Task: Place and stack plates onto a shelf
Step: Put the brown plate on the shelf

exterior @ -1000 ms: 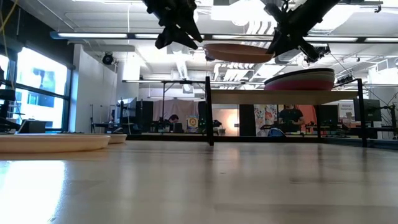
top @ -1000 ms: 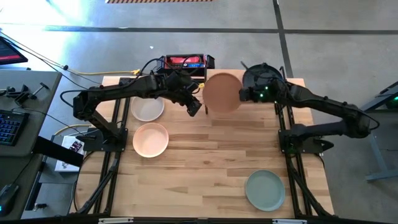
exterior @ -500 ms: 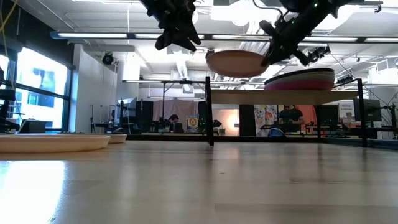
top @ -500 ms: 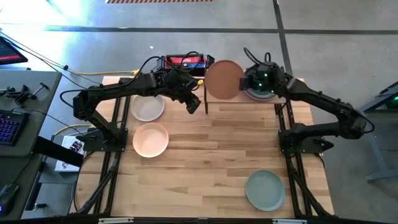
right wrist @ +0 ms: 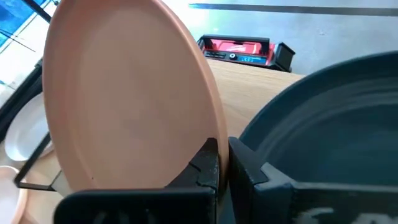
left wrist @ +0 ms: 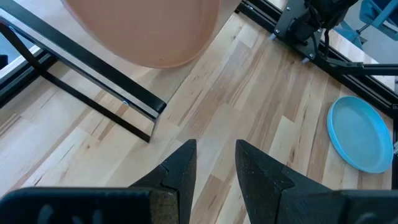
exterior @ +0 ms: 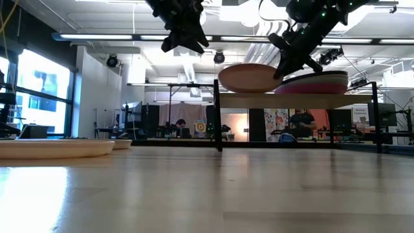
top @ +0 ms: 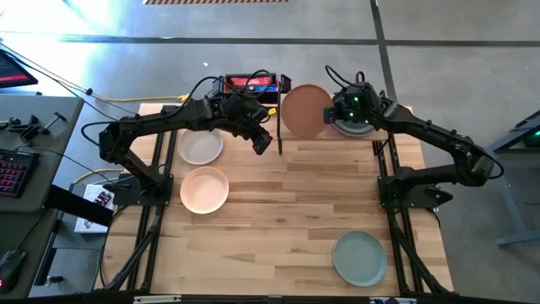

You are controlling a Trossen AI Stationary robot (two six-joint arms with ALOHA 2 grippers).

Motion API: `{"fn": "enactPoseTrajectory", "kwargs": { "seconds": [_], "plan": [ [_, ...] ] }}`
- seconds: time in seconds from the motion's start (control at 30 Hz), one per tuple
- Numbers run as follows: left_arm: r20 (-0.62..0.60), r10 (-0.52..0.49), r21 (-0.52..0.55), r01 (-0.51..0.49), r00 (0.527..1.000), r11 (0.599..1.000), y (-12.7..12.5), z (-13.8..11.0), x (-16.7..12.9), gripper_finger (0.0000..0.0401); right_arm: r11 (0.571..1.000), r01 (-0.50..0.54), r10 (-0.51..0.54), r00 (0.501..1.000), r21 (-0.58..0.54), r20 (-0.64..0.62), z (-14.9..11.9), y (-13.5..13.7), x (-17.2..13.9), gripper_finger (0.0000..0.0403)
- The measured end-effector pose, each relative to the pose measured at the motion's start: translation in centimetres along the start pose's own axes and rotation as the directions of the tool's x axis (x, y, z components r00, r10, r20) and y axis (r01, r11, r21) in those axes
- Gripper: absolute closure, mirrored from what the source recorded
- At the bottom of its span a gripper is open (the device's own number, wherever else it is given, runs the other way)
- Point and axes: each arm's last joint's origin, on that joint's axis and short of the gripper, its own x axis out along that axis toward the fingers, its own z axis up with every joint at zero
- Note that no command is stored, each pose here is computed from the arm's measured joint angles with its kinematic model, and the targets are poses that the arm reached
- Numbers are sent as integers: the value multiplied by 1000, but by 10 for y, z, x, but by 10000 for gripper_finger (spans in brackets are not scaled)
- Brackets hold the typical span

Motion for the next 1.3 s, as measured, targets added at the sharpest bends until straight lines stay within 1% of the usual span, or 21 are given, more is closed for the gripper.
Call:
{"fn": "enactPoseTrajectory", "kwargs": {
  "seconds": [0.27,0.5,0.7,0.83,1.0,1.17,1.3],
  "plan": [
    [0,1,-1,-1,1000,1000,0,0,0,299,999,34,-34,999,3,2,0,-3,1,402],
    [1,3,-1,-3,1000,1000,0,0,0,299,998,63,-63,998,4,-29,-1,-5,14,402],
    [0,3,15,-3,1000,1000,0,0,0,299,1000,28,-29,999,-8,-15,-1,2,15,402],
    [0,4,16,-4,1000,1000,0,0,0,299,1000,22,-22,1000,-12,0,6,5,12,402],
    [-1,3,17,-3,1000,1000,0,0,0,299,999,45,-46,999,-22,-15,9,5,15,402],
    [-1,3,17,-3,1000,1000,0,0,0,299,998,57,-59,997,-40,-48,7,4,23,402],
    [-1,3,17,-3,1000,1000,0,0,0,299,997,58,-60,997,-44,-50,6,5,25,402]
  ]
}}
